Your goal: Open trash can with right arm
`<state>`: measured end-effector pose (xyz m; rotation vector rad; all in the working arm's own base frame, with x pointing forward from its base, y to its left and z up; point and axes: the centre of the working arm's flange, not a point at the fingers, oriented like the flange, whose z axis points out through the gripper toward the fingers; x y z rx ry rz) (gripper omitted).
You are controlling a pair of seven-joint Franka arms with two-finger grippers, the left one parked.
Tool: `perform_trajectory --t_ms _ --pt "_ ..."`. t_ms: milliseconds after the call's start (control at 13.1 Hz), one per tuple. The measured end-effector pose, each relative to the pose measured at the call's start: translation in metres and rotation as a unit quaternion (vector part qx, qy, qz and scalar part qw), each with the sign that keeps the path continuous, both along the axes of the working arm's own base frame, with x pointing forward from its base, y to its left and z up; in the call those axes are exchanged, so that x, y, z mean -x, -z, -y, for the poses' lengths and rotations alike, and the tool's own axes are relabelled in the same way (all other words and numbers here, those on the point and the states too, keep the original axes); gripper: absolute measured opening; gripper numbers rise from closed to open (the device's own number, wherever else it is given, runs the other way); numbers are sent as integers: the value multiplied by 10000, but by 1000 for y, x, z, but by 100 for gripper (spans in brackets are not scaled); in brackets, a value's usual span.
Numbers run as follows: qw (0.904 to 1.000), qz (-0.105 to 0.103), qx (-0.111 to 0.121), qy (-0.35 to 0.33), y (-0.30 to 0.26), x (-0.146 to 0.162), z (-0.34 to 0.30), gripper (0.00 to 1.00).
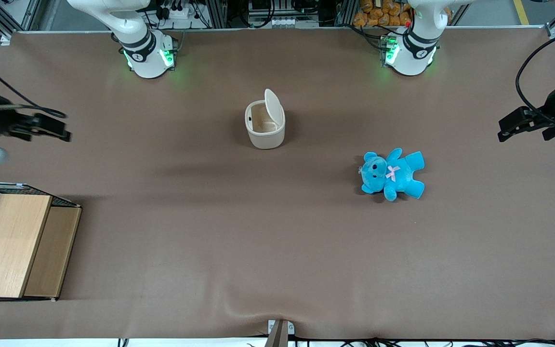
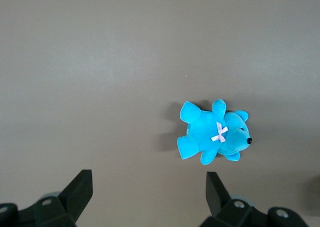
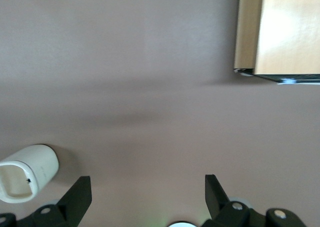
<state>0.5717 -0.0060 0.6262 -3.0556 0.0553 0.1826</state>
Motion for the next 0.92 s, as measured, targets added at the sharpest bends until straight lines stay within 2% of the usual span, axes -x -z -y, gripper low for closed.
perform_trajectory --t_ms 305,534,915 --pt "10000 68 -5 59 -32 32 24 100" --pt "9997 -32 121 223 -28 52 27 100" --pt "9994 11 260 238 -27 56 29 100"
